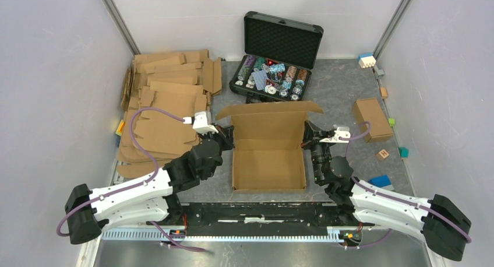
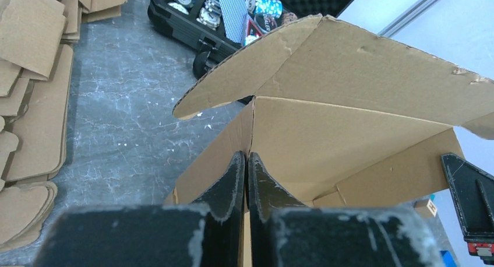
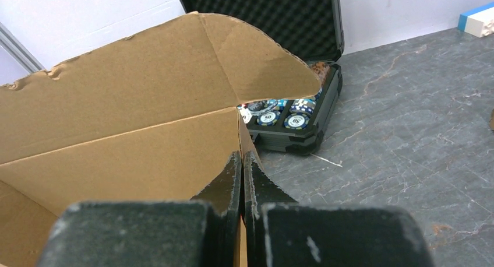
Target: Fold the paper box
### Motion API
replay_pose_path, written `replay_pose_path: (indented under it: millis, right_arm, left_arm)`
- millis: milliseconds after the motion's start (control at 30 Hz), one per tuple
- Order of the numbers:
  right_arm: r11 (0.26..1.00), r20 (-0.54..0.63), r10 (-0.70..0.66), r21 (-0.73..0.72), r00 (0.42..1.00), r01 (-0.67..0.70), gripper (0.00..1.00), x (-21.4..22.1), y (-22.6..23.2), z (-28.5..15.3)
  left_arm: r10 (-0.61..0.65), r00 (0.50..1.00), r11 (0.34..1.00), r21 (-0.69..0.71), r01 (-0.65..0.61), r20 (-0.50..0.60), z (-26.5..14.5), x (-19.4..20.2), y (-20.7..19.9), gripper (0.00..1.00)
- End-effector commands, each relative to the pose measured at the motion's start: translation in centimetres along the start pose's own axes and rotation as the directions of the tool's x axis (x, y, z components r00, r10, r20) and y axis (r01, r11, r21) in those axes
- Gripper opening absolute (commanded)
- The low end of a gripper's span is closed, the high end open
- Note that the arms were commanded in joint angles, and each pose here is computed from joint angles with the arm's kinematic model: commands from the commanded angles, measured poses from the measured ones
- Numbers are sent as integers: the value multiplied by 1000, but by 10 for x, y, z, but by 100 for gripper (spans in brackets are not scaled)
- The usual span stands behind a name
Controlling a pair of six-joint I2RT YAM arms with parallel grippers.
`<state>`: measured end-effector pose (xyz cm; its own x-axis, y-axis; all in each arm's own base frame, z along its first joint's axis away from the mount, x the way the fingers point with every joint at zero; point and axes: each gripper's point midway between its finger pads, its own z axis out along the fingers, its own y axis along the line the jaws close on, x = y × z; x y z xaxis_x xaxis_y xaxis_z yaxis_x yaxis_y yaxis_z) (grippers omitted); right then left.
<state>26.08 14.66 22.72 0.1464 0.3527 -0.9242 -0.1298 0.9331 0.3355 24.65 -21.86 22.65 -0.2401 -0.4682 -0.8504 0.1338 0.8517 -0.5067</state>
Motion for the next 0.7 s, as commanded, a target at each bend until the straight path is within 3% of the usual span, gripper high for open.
replay_pose_path:
  millis: [0,267,467,600,667]
  right_arm:
    - [994,-139,-24,-112,990,9,0,36,16,-16]
    - [992,-164,-14,-126,986,-7,0,40,7,-27]
    - [972,-201,-111,-226,973,64,1,41,23,-30]
    - [961,-258,-152,-263,954,82,15,41,31,-33]
    - [970,-282,-142,-231,949,76,32,38,27,-33]
  left_arm:
    - [8,991,999,52,-1,-137,-13,35,-8,7]
    - [63,984,997,57,-54,-169,-27,32,-1,8]
    - [117,971,993,58,-107,-209,-27,35,-5,8]
    - [129,965,991,54,-119,-229,-29,37,-4,8]
    - [131,965,991,53,-122,-227,-29,38,-1,8]
